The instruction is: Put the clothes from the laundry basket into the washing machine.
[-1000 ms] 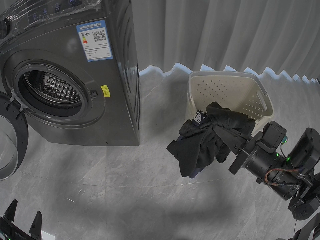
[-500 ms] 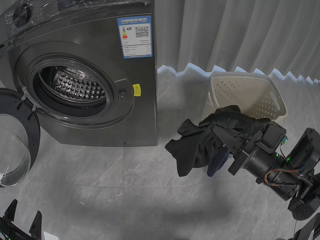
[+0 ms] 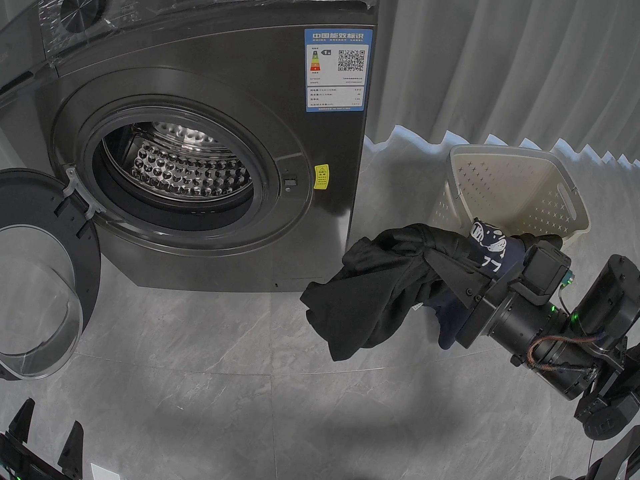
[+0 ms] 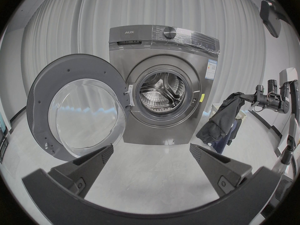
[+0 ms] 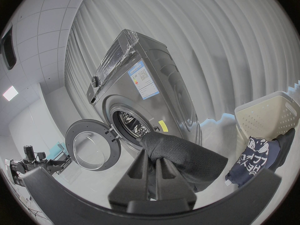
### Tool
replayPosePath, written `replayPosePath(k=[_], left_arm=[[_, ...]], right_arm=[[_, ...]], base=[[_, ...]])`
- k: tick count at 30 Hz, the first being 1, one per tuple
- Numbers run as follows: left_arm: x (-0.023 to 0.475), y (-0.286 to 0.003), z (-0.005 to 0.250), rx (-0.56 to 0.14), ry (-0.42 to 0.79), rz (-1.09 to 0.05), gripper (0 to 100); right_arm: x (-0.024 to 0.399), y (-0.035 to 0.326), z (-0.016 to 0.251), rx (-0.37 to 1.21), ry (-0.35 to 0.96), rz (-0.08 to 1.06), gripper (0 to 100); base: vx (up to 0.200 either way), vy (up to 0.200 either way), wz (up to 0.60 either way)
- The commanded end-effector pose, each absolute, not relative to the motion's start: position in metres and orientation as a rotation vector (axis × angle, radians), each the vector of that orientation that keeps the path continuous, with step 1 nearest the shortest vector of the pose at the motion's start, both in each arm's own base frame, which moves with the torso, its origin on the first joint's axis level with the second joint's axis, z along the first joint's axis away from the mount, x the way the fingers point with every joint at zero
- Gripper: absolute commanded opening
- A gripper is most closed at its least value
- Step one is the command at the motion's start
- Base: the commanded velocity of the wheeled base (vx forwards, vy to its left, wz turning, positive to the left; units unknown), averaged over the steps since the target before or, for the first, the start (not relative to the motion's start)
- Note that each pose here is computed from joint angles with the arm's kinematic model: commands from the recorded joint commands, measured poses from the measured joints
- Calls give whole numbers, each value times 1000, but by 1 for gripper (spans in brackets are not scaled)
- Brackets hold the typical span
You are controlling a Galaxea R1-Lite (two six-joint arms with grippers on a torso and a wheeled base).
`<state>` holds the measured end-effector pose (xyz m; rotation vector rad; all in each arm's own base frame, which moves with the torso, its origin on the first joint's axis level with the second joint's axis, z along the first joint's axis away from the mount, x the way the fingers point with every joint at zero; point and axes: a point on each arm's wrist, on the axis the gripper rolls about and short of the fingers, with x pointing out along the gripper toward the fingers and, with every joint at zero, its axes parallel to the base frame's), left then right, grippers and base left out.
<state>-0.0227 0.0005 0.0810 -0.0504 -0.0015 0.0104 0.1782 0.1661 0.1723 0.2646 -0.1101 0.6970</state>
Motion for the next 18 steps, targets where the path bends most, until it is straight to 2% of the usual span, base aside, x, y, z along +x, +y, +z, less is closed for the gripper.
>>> replayPosePath(k=[1, 7, 18], left_arm=[[-23, 1, 76, -51, 0, 11, 100], [-23, 0, 76, -51, 1, 9, 100], [-23, 0, 76, -51, 0, 9, 100]], right_arm=[[179, 166, 172, 264, -108, 696, 0], [179, 166, 172, 264, -108, 695, 0], [186, 162, 171, 262, -110, 663, 0]], base=[[-200, 0, 0], [0, 0, 0], [0, 200, 0]])
